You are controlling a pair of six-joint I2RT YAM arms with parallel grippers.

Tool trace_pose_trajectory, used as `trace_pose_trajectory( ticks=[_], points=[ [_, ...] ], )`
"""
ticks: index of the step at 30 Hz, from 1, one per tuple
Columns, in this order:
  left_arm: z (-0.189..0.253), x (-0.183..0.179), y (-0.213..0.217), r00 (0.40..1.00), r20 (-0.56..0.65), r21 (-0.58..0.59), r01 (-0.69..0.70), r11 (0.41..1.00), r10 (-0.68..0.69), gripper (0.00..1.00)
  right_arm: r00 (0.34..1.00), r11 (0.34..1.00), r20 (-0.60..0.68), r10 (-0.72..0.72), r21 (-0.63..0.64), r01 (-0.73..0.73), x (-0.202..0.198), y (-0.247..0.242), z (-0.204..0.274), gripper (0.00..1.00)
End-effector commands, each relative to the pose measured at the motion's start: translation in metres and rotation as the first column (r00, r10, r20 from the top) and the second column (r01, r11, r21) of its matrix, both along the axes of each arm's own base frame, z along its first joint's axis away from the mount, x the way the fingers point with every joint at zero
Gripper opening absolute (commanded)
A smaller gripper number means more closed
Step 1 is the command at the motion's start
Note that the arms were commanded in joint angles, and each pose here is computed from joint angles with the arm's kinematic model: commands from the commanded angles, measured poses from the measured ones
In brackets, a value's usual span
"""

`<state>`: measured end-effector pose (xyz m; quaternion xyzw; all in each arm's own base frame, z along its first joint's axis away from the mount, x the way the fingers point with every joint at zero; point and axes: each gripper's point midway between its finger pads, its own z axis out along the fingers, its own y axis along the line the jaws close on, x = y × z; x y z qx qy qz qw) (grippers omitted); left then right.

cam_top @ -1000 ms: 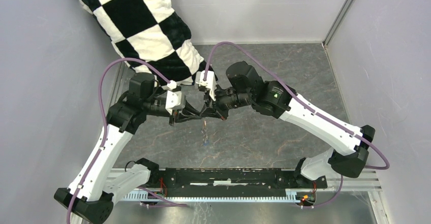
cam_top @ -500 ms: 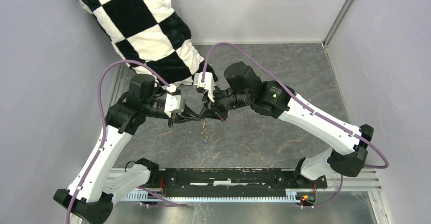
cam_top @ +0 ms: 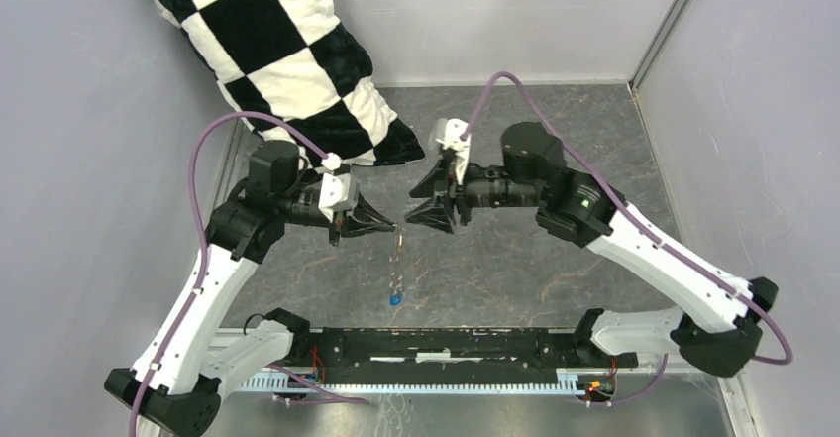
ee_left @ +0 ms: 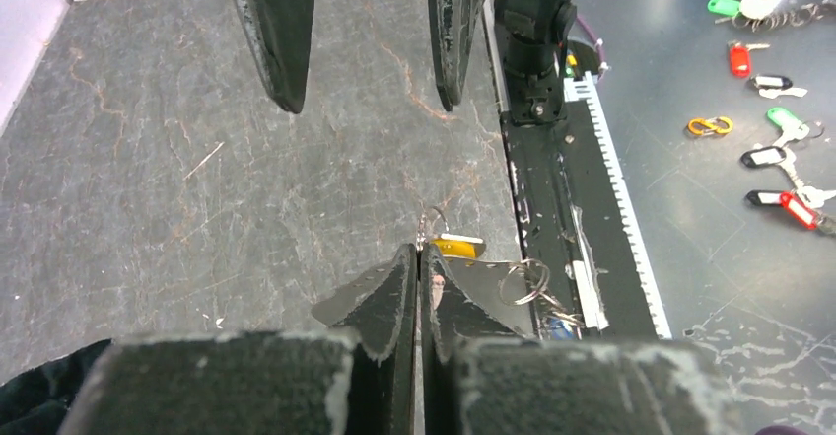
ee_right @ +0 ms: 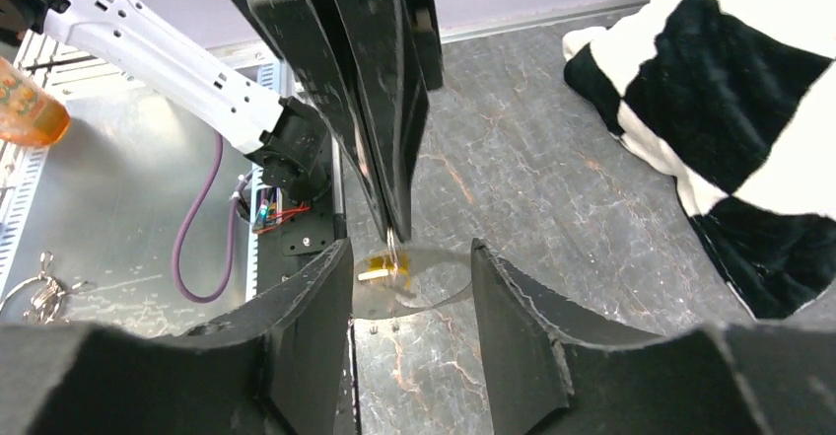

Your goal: Put the keys on the keyring

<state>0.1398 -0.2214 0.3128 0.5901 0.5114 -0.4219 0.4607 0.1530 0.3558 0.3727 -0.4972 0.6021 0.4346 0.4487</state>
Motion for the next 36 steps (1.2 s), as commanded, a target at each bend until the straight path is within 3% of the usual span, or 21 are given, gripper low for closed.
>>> trace_pose_trajectory(
  ticks=[1, 9, 15, 17, 21, 36],
  points=[
    [0.049, -0.007, -0.008, 1.000, 0.014, -0.142, 0.025, 0.990, -0.024, 0.02, 0.999, 0.988, -0.041, 0.007, 0.156, -0.001, -0.005, -0.013, 0.016, 0.55],
    [0.081, -0.011, -0.012, 1.000, -0.008, -0.248, 0.015, 0.969, -0.018, 0.02, 0.984, 0.908, -0.156, 0.083, 0.418, -0.011, -0.022, -0.024, 0.028, 0.56],
    [0.095, -0.012, -0.012, 1.000, -0.019, -0.286, 0.007, 0.958, -0.013, 0.02, 0.977, 0.860, -0.180, 0.119, 0.510, -0.011, -0.028, -0.028, 0.038, 0.58],
    [0.101, -0.012, -0.012, 1.000, -0.016, -0.312, -0.005, 0.950, 0.001, 0.02, 0.973, 0.836, -0.184, 0.137, 0.548, -0.014, -0.030, -0.030, 0.042, 0.64],
    [0.110, -0.008, -0.013, 0.999, -0.031, -0.347, -0.031, 0.937, 0.021, 0.02, 0.973, 0.813, -0.192, 0.129, 0.582, 0.007, -0.027, -0.030, 0.049, 0.65],
    [0.110, -0.001, -0.012, 0.998, -0.024, -0.363, -0.069, 0.929, 0.065, 0.02, 0.957, 0.791, -0.260, 0.130, 0.609, 0.058, -0.014, -0.021, 0.050, 0.52]
  ],
)
